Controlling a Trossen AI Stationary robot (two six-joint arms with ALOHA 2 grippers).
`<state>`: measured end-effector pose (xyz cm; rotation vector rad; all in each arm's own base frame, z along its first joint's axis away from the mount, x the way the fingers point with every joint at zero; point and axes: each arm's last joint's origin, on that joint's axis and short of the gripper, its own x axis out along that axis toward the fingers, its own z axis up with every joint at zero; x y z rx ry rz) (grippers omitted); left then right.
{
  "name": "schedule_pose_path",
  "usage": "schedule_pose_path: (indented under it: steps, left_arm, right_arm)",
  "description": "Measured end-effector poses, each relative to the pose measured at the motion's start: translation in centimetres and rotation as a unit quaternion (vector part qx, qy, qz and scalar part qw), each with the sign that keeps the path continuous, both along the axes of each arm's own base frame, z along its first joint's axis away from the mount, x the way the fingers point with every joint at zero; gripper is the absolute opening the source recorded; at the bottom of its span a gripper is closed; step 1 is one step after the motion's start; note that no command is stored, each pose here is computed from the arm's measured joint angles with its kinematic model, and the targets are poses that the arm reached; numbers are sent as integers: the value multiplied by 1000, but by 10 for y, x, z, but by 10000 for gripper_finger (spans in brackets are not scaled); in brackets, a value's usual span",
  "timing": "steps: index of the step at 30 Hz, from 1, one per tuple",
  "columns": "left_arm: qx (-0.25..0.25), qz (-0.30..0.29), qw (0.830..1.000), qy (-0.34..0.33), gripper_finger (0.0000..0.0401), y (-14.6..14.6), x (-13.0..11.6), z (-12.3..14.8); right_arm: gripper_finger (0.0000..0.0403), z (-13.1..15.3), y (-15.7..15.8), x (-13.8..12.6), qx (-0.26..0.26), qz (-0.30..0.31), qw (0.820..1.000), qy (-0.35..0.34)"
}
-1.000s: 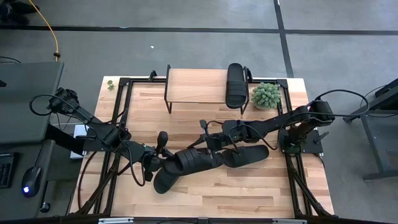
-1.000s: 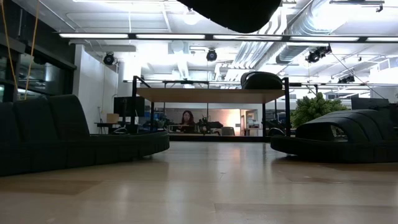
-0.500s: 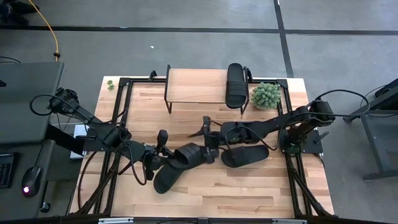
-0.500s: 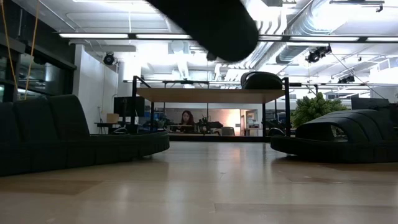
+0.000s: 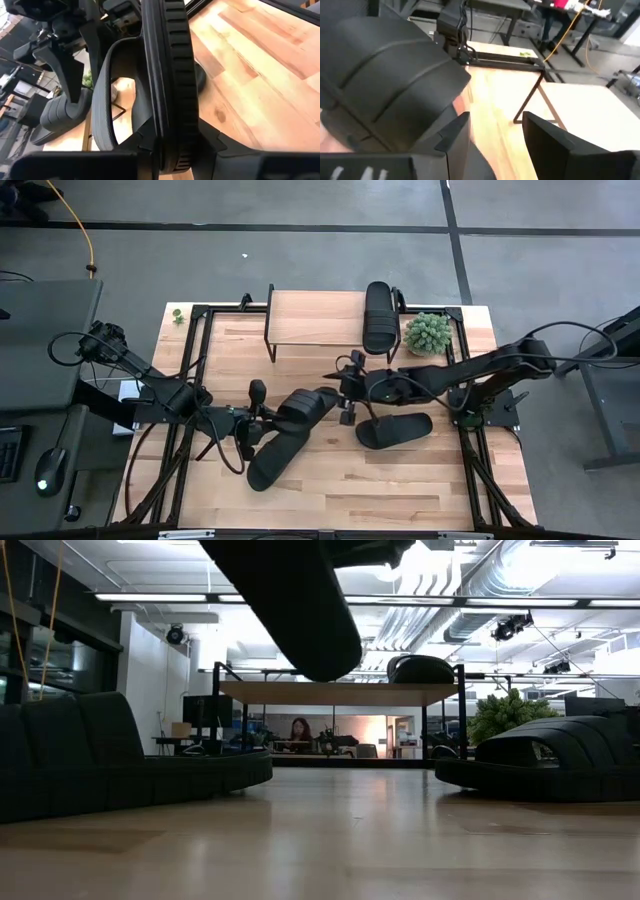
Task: Pick and place slides into the shelf
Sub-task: Put the black slipper on the shelf
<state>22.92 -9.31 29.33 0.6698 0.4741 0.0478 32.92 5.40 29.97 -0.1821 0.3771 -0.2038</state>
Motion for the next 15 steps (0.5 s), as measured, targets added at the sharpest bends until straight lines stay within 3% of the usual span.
schedule_pose_path:
  steps: [6, 11, 15]
  left_arm:
    - [26, 39, 999, -2, 68, 1, -2, -1]
    - [57, 63, 996, -6, 51, -6, -8, -1]
    - [82, 70, 994, -14, 60, -13, -13, 0]
  right_arm:
    - [172, 3, -1, -11, 10, -31, 999, 19]
    - [173, 6, 9, -19, -35, -68, 997, 21]
    - [173, 16, 24, -22, -62, -68, 996, 10]
